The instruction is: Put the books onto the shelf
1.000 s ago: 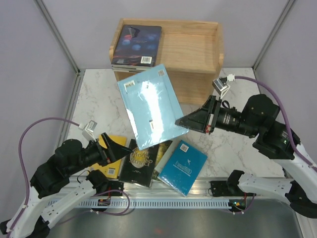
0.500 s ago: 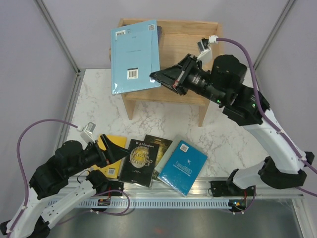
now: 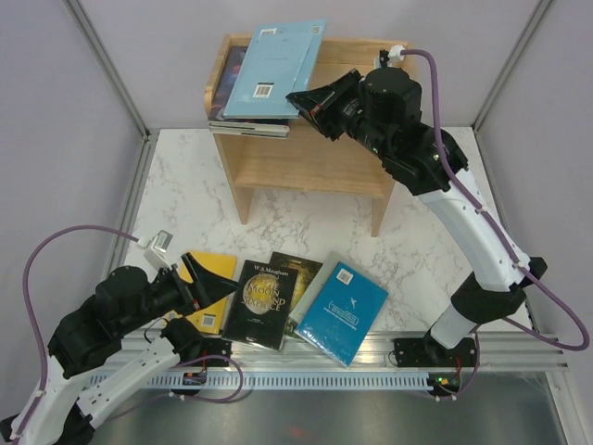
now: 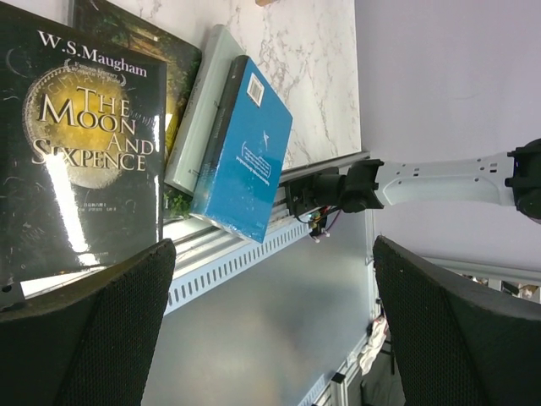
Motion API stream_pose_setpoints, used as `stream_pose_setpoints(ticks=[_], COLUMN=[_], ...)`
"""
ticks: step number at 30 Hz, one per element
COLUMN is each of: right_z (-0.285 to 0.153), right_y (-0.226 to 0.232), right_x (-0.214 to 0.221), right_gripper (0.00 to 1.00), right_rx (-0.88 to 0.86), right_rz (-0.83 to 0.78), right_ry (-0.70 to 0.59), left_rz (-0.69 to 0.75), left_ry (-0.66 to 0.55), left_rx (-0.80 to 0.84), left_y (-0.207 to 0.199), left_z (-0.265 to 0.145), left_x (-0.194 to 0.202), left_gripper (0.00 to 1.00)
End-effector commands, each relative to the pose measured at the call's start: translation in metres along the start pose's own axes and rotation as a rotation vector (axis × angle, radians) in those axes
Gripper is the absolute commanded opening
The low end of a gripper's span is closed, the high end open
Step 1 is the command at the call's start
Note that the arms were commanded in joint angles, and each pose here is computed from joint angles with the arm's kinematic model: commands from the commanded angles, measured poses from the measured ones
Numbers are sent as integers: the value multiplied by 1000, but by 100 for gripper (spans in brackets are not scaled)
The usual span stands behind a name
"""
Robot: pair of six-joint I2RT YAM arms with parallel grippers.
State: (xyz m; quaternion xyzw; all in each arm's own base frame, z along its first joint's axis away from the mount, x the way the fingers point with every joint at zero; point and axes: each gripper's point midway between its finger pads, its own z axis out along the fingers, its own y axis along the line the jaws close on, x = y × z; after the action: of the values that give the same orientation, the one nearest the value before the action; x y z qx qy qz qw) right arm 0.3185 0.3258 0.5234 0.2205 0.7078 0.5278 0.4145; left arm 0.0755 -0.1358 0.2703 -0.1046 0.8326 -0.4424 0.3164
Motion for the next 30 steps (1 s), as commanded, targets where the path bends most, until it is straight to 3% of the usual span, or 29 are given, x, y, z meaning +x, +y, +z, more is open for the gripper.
stream_pose_setpoints(ticks=[1,14,17,18,21,24,26,27,30], right_z=[9,42,47,47,45,40,34,34,26], right_y=[34,14,10,9,6,3,1,-7,-22], right_x=[-6,7,6,6,1,-5,-5,-3,1], right_gripper=[0,2,28,43,63,73,94,98,98], right_rx=[-118,-89,-89,-87,-82,-79,-76,-49,0], right_rz=[51,118,125,130,129,119,104,99,75], right_ry=[-14,86,114,119,119,115,125,138,161], left_rz=[25,47,47,47,42,38,37,34,32], left_ry=[-57,-91,-96,-95,-104,-111,-117,-114,-120], left_rx=[2,-36,-42,-39,-45,-46,-51,-48,-48], left_y=[-2,7,8,7,8,9,10,10,10], left_z=[-9,-20,-20,-20,-20,-20,-19,-18,-16], left_x=[-11,-16,-17,-17,-19,-21,-21,-21,-22], left_gripper=[100,100,100,100,100,100,100,100,100])
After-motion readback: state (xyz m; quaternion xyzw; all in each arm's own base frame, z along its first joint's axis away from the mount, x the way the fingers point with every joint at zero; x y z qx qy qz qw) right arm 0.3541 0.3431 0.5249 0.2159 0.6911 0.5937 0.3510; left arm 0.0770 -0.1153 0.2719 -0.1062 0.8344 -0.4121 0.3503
